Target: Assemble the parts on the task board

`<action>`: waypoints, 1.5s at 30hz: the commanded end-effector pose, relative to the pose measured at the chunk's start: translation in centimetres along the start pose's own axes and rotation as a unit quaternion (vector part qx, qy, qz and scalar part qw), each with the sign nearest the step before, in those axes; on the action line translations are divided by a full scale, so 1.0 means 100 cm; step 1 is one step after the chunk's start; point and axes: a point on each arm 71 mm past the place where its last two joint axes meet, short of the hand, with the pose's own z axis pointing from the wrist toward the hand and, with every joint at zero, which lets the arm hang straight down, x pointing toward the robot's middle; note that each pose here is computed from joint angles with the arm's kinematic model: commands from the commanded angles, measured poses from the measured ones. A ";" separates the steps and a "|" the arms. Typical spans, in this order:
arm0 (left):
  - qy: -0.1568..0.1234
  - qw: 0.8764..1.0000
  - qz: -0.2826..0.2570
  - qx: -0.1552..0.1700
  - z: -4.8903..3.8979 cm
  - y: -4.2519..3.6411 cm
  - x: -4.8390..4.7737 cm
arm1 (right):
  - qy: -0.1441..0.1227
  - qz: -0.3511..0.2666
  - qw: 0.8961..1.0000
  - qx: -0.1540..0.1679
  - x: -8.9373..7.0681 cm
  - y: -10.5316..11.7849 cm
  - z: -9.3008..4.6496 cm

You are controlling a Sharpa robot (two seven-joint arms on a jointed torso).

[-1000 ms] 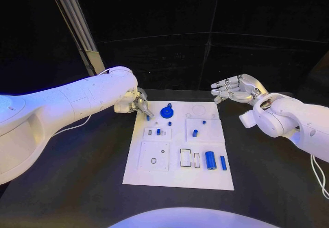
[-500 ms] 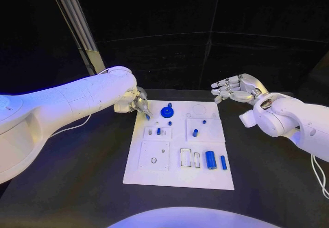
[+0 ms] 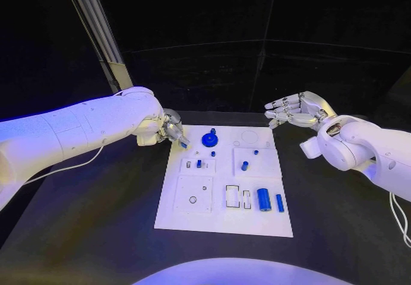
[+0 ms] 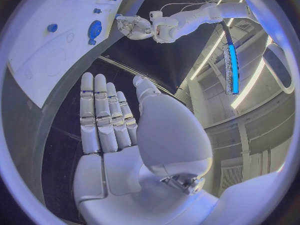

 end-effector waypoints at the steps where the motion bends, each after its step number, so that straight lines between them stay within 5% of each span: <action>1: -0.037 0.999 -0.023 0.020 -0.0068 -0.0047 0.0026 | 0.000 0.002 1.000 -0.005 -0.001 0.001 0.000; 18: -0.039 0.998 0.018 0.042 -0.0179 -0.0035 0.0495 | 0.000 0.002 1.000 -0.005 -0.002 0.000 0.001; 45: -0.006 0.999 0.038 0.017 -0.0182 0.0004 0.0627 | 0.001 0.005 1.000 -0.004 -0.002 0.000 0.001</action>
